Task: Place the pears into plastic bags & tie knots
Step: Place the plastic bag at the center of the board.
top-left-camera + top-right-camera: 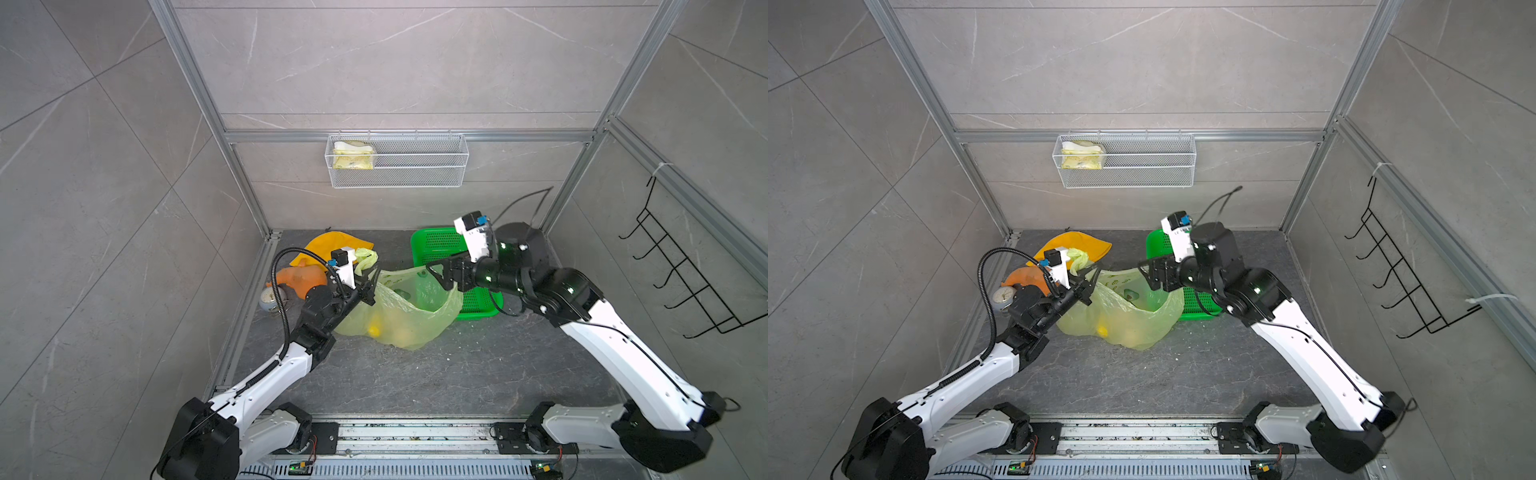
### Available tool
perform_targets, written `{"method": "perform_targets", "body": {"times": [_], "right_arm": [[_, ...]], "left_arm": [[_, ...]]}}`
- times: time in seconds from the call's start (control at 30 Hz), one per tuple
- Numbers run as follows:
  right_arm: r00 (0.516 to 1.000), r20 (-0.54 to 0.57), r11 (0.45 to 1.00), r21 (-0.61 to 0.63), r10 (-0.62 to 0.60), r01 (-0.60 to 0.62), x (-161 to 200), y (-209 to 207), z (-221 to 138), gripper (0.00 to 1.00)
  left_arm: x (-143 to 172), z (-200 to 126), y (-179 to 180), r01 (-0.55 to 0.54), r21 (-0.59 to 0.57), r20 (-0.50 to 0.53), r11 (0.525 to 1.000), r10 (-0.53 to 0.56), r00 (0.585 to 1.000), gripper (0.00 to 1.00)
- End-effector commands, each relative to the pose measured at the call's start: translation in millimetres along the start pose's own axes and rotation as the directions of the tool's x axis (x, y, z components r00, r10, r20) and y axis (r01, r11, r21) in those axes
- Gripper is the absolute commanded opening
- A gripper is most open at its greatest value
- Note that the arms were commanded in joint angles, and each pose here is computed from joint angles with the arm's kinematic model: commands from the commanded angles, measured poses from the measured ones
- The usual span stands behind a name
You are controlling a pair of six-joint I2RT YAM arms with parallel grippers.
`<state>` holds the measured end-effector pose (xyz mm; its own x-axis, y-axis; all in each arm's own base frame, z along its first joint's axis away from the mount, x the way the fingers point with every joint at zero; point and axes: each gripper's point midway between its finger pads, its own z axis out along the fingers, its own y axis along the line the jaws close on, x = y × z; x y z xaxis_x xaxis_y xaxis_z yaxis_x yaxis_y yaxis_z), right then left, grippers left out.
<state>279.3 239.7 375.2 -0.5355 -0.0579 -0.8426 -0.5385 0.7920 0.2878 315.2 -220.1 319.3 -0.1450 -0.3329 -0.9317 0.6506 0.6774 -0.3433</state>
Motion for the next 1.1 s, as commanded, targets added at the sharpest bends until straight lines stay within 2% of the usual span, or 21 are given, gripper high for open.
{"method": "perform_targets", "body": {"times": [0.0, 0.17, 0.23, 0.27, 0.3, 0.33, 0.37, 0.4, 0.5, 0.57, 0.67, 0.83, 0.87, 0.9, 0.97, 1.0, 1.03, 1.07], "right_arm": [[0.999, -0.019, 0.978, 0.204, 0.041, -0.037, 30.4, -46.9, 16.0, 0.87], [0.999, -0.022, 0.979, 0.202, 0.038, -0.032, 25.7, -49.6, 40.6, 0.85], [0.999, -0.031, 0.981, 0.193, 0.020, -0.013, 17.7, -47.4, 52.5, 0.74], [0.999, -0.036, 0.982, 0.191, 0.013, -0.006, 13.8, -46.9, 55.8, 0.60], [0.999, -0.040, 0.983, 0.182, 0.005, 0.003, 9.7, -44.3, 58.1, 0.37], [0.999, -0.038, 0.987, 0.161, -0.002, 0.008, 4.8, -39.3, 56.4, 0.19], [1.000, -0.028, 0.991, 0.134, -0.003, 0.007, -0.9, -32.9, 52.3, 0.07], [1.000, -0.022, 0.995, 0.100, 0.003, -0.001, -7.2, -24.8, 44.3, 0.00], [1.000, -0.023, 1.000, -0.017, 0.019, -0.019, -18.4, 9.9, 17.3, 0.00], [1.000, -0.017, 0.999, -0.046, -0.006, 0.006, -20.7, 33.2, 7.9, 0.00], [0.998, -0.062, 0.994, -0.105, -0.019, 0.012, -4.7, 65.7, 29.0, 0.00], [0.995, -0.096, 0.999, -0.053, 0.002, -0.007, 13.5, 64.5, 83.5, 0.00], [0.995, -0.099, 0.999, -0.042, -0.006, 0.002, 14.4, 63.3, 88.9, 0.04], [0.995, -0.092, 0.999, -0.038, -0.023, 0.020, 11.8, 63.2, 92.5, 0.13], [0.995, -0.079, 0.997, -0.045, -0.062, 0.059, 6.1, 64.9, 92.1, 0.45], [0.993, -0.069, 0.994, -0.065, -0.090, 0.086, 2.9, 67.9, 87.6, 0.57], [0.992, -0.061, 0.990, -0.090, -0.111, 0.105, 0.4, 71.5, 79.1, 0.66], [0.990, -0.046, 0.984, -0.126, -0.130, 0.124, -2.5, 77.3, 68.1, 0.72]], "left_arm": [[-3.8, -6.3, 3.1, -0.021, -0.023, 0.009, 1.000, 0.021, 1.000, 0.00], [0.2, -9.4, 2.1, -0.016, -0.016, 0.000, 1.000, 0.016, 1.000, 0.00], [-0.2, -11.1, 2.3, -0.012, -0.020, 0.003, 1.000, 0.012, 1.000, 0.00], [0.5, -12.3, 3.3, -0.010, -0.025, 0.002, 1.000, 0.010, 1.000, 0.00], [1.8, -13.7, 3.9, -0.006, -0.030, -0.002, 1.000, 0.006, 1.000, 0.00], [2.6, -15.3, 4.7, 0.000, -0.037, -0.007, 0.999, 0.000, 1.000, 0.00], [2.4, -16.8, 5.0, 0.005, -0.042, -0.012, 0.999, -0.006, 1.000, 0.00], [3.1, -18.9, 4.5, 0.013, -0.045, -0.020, 0.999, -0.014, 1.000, 0.00], [5.0, -23.9, 4.1, 0.037, -0.055, -0.043, 0.998, -0.039, 0.998, 0.00], [5.4, -25.0, 2.4, 0.046, -0.050, -0.051, 0.998, -0.048, 0.998, 0.00], [7.9, -20.5, 1.1, 0.051, -0.040, -0.070, 0.998, -0.054, 0.996, 0.00], [14.1, -8.7, 0.8, 0.050, -0.026, -0.114, 0.998, -0.053, 0.992, 0.00], [15.1, -7.4, 1.0, 0.044, -0.026, -0.120, 0.999, -0.047, 0.992, 0.00], [15.5, -7.0, 2.6, 0.035, -0.031, -0.123, 0.999, -0.038, 0.992, 0.00], [14.6, -6.6, 6.9, 0.024, -0.042, -0.123, 0.999, -0.029, 0.992, 0.00], [12.3, -6.7, 9.9, 0.024, -0.047, -0.120, 0.999, -0.029, 0.992, 0.00], [11.1, -6.7, 12.9, 0.026, -0.050, -0.122, 0.998, -0.031, 0.992, 0.00], [8.6, -7.5, 16.2, 0.029, -0.053, -0.118, 0.998, -0.035, 0.992, 0.00]]}}
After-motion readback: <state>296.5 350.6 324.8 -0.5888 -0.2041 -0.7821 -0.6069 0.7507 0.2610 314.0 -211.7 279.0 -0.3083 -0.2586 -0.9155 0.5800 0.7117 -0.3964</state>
